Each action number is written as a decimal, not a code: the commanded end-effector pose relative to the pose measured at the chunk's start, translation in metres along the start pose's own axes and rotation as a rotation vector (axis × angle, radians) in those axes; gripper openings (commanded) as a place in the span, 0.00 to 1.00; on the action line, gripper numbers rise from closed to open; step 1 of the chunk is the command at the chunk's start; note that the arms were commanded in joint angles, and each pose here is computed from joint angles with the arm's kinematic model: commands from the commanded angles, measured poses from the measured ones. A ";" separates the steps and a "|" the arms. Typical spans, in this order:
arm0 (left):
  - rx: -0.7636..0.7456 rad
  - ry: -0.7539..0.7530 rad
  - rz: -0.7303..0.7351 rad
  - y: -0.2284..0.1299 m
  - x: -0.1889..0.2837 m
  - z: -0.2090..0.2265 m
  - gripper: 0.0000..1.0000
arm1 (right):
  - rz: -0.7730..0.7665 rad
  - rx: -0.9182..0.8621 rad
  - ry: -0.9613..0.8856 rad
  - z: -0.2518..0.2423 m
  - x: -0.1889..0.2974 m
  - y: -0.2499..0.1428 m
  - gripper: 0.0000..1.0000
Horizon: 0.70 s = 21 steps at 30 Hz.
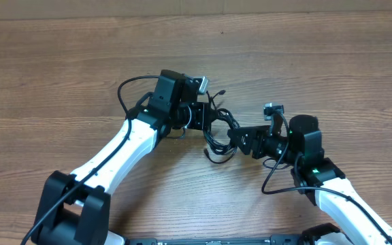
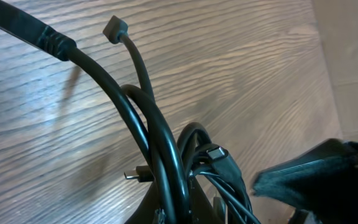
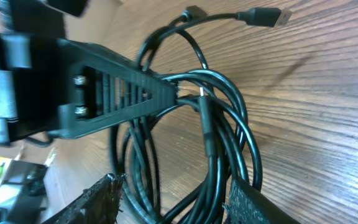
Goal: Untangle cables
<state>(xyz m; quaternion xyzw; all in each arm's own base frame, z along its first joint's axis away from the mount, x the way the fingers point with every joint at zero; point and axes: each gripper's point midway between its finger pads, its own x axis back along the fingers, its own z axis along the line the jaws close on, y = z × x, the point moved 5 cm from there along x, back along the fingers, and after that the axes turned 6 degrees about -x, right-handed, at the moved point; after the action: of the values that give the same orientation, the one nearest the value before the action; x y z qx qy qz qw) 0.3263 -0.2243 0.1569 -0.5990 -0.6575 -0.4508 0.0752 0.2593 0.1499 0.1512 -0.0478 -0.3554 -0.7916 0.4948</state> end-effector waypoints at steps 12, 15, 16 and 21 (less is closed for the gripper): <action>-0.029 -0.336 -0.034 0.014 0.043 -0.069 0.04 | -0.025 0.053 -0.009 0.011 -0.006 0.003 0.13; -0.025 -0.303 -0.049 0.016 0.042 -0.065 0.04 | 0.020 0.083 0.119 0.028 -0.005 0.000 0.04; -0.019 -0.255 -0.071 0.019 0.041 -0.058 0.04 | 0.049 0.111 0.211 0.041 -0.003 -0.002 0.04; 0.029 -0.082 -0.153 0.030 0.038 -0.036 0.04 | 0.189 0.279 0.592 0.089 0.020 -0.015 0.04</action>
<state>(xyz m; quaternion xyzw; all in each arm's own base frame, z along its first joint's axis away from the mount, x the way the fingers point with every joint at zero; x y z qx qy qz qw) 0.3165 -0.2282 0.2120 -0.6014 -0.6896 -0.4035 0.0035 0.2482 0.1786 0.1893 0.1037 -0.3435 -0.7544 0.5496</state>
